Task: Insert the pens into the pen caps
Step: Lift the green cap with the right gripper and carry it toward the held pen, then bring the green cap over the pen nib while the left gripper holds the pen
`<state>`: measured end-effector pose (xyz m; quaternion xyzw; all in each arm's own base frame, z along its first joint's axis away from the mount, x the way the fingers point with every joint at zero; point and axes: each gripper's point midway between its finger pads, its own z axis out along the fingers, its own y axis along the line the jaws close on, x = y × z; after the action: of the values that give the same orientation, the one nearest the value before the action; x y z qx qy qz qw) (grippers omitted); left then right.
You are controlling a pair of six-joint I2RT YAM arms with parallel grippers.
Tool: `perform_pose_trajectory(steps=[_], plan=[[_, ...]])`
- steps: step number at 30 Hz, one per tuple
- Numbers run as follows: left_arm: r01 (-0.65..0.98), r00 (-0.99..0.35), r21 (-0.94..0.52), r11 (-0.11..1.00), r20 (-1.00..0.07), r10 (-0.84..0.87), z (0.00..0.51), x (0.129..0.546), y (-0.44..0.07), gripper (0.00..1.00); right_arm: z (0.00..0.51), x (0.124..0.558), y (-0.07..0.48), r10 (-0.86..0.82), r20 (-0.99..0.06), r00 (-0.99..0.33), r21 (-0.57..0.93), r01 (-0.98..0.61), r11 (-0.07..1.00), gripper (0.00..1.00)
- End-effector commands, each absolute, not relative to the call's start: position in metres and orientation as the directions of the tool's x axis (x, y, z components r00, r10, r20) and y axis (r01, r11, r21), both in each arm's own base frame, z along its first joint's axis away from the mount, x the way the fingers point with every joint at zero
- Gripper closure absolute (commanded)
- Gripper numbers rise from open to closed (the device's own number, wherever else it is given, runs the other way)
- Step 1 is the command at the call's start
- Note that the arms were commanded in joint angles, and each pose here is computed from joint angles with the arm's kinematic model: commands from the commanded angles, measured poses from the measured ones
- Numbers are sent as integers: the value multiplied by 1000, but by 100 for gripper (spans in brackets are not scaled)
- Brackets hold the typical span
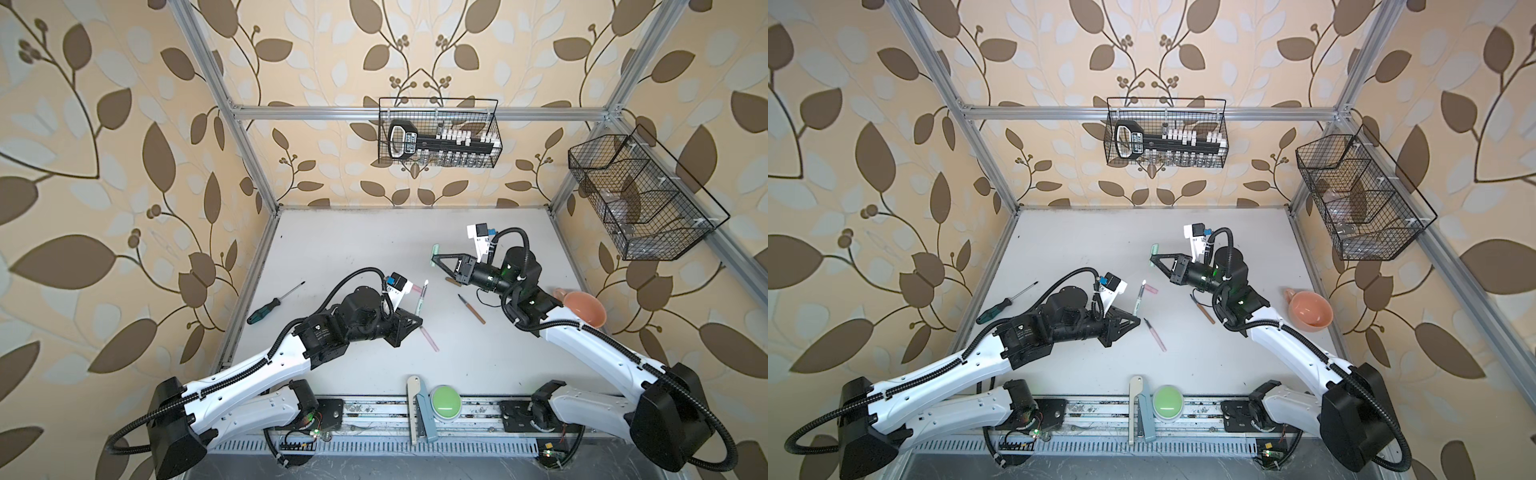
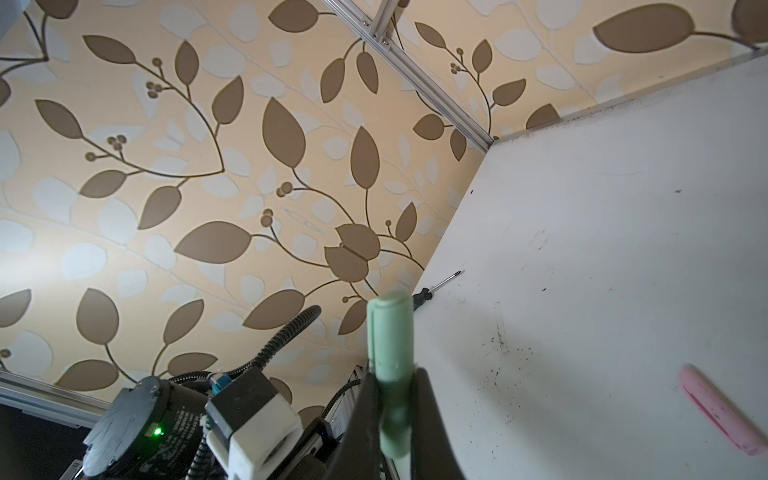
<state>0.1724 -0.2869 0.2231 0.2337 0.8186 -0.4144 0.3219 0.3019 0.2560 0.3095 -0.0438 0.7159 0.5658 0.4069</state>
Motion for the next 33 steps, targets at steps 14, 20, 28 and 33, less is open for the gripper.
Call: perform_pose_trajectory(steps=[14, 20, 28, 33], plan=[[760, -560, -444, 474, -818, 133, 257, 176, -304, 100, 314, 288, 242, 447, -666, -597, 746, -528, 406, 94], [759, -558, -441, 479, -820, 129, 258, 176, -303, 100, 311, 284, 247, 452, -658, -603, 753, -527, 393, 94], [758, -558, -440, 482, -819, 130, 257, 176, -302, 100, 307, 279, 253, 454, -650, -610, 760, -527, 380, 94], [760, -531, -399, 512, -837, 136, 254, 181, -297, 100, 314, 279, 249, 460, -663, -591, 748, -539, 387, 94]])
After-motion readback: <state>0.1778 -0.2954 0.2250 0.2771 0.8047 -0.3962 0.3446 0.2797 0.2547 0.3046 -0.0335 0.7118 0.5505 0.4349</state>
